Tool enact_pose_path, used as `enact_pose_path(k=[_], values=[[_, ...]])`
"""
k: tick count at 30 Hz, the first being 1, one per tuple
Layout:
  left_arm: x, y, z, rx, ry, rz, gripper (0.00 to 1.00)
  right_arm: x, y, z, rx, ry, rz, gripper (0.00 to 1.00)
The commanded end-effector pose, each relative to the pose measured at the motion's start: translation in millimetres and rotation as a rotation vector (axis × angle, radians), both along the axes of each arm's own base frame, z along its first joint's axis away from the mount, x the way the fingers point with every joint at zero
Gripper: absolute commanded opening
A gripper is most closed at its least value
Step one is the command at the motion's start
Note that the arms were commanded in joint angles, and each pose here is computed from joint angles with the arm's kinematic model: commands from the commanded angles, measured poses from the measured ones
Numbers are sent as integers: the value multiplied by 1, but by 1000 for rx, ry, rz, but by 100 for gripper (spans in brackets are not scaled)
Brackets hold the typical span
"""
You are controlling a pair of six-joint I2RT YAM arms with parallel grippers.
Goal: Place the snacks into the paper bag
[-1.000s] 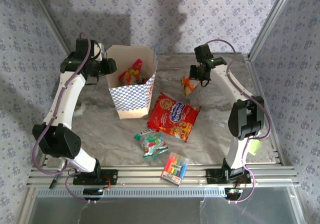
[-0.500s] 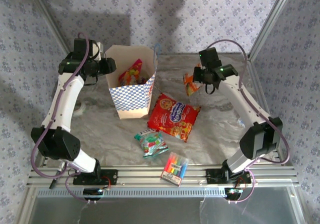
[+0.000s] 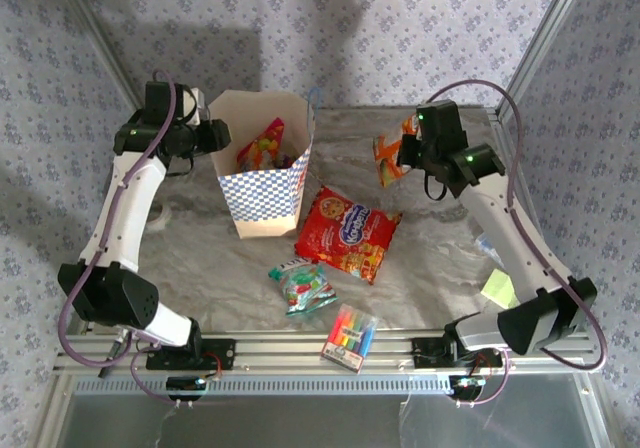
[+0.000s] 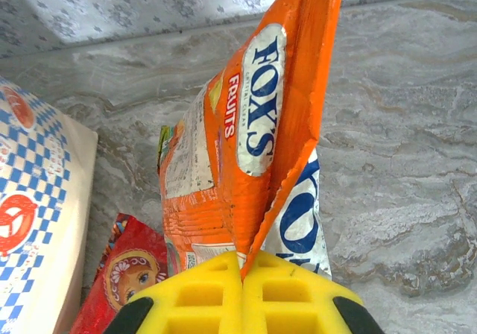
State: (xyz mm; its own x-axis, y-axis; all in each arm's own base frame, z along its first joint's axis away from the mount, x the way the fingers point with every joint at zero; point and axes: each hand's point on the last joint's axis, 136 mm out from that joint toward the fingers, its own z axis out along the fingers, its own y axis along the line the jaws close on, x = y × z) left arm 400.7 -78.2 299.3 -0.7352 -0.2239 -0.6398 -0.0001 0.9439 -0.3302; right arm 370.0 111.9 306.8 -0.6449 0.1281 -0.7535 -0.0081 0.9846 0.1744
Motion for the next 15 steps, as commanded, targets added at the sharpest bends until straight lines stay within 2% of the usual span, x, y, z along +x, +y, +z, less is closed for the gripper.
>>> enact_pose_path(k=[1,15], values=[[-5,-2,8,-12,-24,12,52,-7,-6,36,36,-116,-28,3],[-2,-6,8,-28,-33,11,52,-16,1,76,62,-218,1,3]])
